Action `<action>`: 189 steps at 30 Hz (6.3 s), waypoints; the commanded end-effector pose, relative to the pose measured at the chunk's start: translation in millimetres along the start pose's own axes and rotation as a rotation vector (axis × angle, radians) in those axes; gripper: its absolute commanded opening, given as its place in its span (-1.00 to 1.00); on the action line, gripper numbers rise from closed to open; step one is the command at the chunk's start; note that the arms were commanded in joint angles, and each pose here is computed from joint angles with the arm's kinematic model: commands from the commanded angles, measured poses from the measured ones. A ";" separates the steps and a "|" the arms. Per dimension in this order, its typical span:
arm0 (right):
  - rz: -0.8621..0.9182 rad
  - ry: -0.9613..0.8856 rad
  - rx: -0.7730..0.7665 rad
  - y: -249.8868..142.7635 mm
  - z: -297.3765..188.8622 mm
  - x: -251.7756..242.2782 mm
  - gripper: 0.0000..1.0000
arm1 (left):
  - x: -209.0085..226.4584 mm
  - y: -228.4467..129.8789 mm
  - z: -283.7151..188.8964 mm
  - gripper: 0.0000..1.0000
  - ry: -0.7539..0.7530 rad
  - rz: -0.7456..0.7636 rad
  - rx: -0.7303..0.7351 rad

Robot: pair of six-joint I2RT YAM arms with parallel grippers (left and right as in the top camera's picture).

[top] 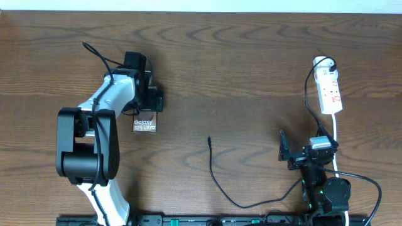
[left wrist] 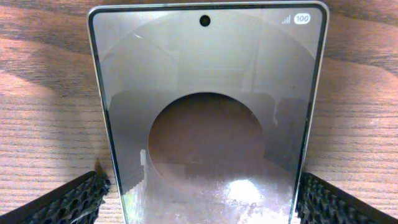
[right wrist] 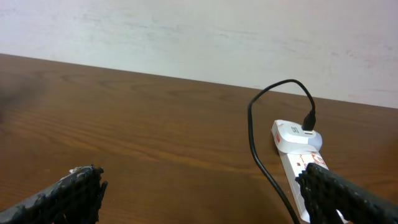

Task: Plug charger to phone and switch on socket

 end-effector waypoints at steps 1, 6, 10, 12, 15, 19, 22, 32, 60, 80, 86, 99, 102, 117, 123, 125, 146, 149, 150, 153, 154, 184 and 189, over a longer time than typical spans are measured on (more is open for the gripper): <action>-0.013 -0.006 0.001 -0.3 -0.3 -0.1 0.99 | 3.6 -18.5 23.0 0.95 0.033 0.004 0.104; -0.013 -0.006 0.001 -0.3 -0.3 -0.1 0.99 | 4.1 -20.2 22.9 0.95 0.036 0.004 0.116; -0.013 -0.006 0.001 -0.3 -0.3 -0.2 0.99 | 4.3 -20.8 22.9 0.95 0.037 0.004 0.120; -0.013 -0.006 0.001 -0.3 -0.3 -0.1 0.98 | 4.3 -20.7 22.7 0.95 0.037 0.004 0.120; -0.013 -0.006 0.001 -0.3 -0.3 -0.1 0.99 | 4.3 -20.6 22.9 0.94 0.037 0.004 0.119; -0.013 -0.006 0.001 -0.3 -0.3 -0.2 0.99 | 4.3 -20.6 22.9 0.85 0.037 0.004 0.119; -0.013 -0.006 0.001 -0.3 -0.3 -0.2 0.98 | 4.3 -20.6 22.9 0.77 0.037 0.004 0.119; -0.013 -0.006 0.001 -0.3 -0.3 -0.1 0.99 | 4.3 -20.7 22.8 0.71 0.037 0.004 0.119; -0.013 -0.006 0.001 -0.3 -0.3 -0.2 0.99 | 4.3 -20.7 22.8 0.31 0.037 0.004 0.119; -0.013 -0.006 0.001 -0.3 -0.3 -0.1 0.99 | 2.6 -15.2 17.9 -0.85 0.032 0.004 0.100; -0.013 -0.006 0.001 -0.3 -0.3 -0.2 0.98 | -0.3 -5.5 -3.6 -0.85 0.016 0.005 0.046; -0.013 -0.006 0.001 -0.3 -0.3 -0.2 0.98 | -2.3 -0.1 -48.8 -0.86 -0.020 0.005 -0.076; -0.013 -0.006 0.001 -0.3 -0.3 -0.2 0.99 | -2.2 -0.8 -57.2 -0.86 -0.025 0.005 -0.092; -0.013 -0.006 0.001 -0.3 -0.3 -0.2 0.99 | -38.0 -14.8 -83.0 -0.85 -0.571 0.041 0.037; -0.013 -0.006 0.001 -0.3 -0.3 -0.2 0.99 | -57.9 -14.0 -101.3 -0.85 -0.921 0.001 0.124; -0.013 -0.006 0.001 -0.3 -0.3 -0.1 0.99 | -61.9 -11.6 -106.6 -0.85 -0.996 -0.037 0.153; -0.013 -0.006 0.001 -0.3 -0.3 -0.2 0.98 | -76.8 10.1 -136.8 -0.86 -1.151 -0.738 0.713; -0.013 -0.006 0.001 -0.3 -0.3 -0.2 0.99 | -76.9 9.7 -137.4 -0.86 -1.129 -0.807 0.776; -0.013 -0.006 0.001 -0.3 -0.3 -0.1 0.98 | -76.4 9.4 -138.2 -0.86 -1.122 -0.834 0.813; -0.013 -0.006 0.001 -0.3 -0.3 -0.2 0.98 | -75.0 9.8 -138.7 -0.85 -1.113 -0.867 0.843; -0.013 -0.006 0.001 -0.3 -0.3 -0.1 0.98 | -74.2 10.1 -138.7 -0.86 -1.112 -0.873 0.845; -0.013 -0.006 0.001 -0.3 -0.3 -0.1 0.99 | -61.3 16.5 -141.9 -0.85 -1.152 -0.872 0.846; -0.013 -0.006 0.001 -0.3 -0.3 -0.2 0.99 | -61.3 16.5 -141.9 -0.85 -1.152 -0.872 0.846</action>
Point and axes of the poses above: each gripper's point midway between its finger pads, its own z axis out along the fingers, its own x axis along the line the jaws close on, y = z × x, the point moved 10 cm from there along -z, back along the fingers, and after that the axes turned 12 degrees about -z, right-handed, at the moved point
